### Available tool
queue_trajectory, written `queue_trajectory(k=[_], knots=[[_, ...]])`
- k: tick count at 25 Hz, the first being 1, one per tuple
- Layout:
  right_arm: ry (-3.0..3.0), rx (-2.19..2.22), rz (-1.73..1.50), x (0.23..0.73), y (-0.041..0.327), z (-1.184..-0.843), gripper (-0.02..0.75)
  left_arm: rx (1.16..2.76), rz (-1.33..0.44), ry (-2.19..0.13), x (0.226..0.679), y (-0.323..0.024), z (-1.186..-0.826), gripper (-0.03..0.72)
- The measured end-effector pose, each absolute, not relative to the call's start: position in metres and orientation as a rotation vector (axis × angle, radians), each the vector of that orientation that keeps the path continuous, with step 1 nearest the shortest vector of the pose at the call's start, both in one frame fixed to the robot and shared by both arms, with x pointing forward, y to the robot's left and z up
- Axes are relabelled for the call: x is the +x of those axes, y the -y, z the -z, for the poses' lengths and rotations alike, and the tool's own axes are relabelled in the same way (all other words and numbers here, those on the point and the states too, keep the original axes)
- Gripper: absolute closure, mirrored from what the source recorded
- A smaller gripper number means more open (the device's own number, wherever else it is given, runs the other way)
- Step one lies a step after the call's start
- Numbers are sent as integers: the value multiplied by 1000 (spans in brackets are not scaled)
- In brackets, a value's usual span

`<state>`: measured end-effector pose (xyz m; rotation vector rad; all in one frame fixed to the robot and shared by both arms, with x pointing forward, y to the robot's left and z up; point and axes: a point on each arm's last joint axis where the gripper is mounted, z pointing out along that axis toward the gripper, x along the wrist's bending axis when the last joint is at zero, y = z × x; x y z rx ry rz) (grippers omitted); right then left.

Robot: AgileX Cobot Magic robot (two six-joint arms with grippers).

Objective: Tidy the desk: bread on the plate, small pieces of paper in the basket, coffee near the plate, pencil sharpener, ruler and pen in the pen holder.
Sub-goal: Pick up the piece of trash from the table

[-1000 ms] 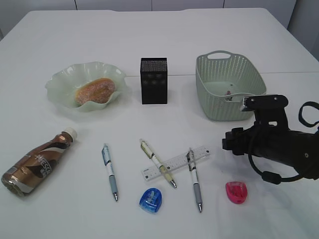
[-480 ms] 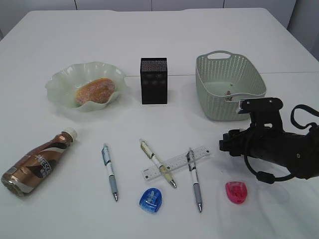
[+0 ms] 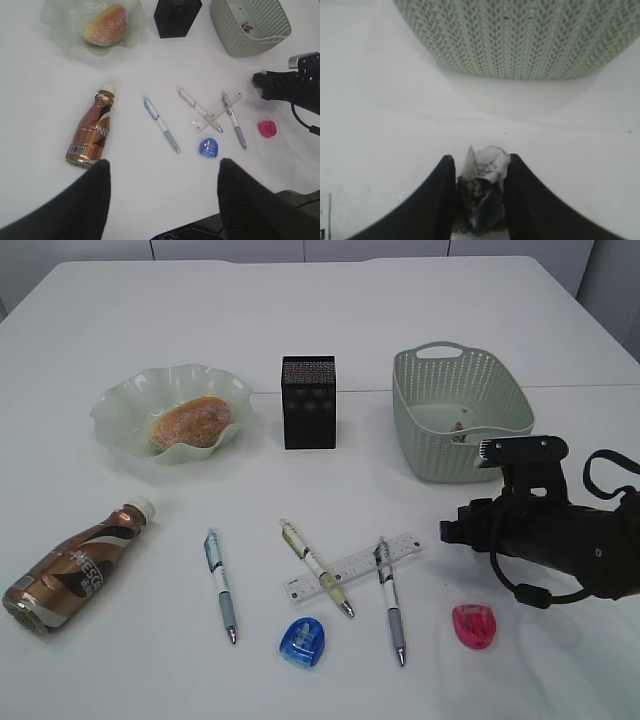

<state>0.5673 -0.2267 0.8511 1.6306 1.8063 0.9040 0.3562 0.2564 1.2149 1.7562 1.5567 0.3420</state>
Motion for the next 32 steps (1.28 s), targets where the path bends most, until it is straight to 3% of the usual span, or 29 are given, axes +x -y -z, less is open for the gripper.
queue_trajectory(k=[4,8,15,32], knots=[[-1770,1660,-899,568,229,-852,610,1751,-318,-1549,356,-255,-1215,202],[-1750,1677,-899,568,229,-852,672,1748,-307,-1545,355,-254,-1215,202],[-1765,1698,-885,567,229,-857,713,1748,-307,-1545,355,-254,-1215,202],[-1780,1733,-919,544,231,-921,720,1739,-311,-1532,350,-254,-1217,202]])
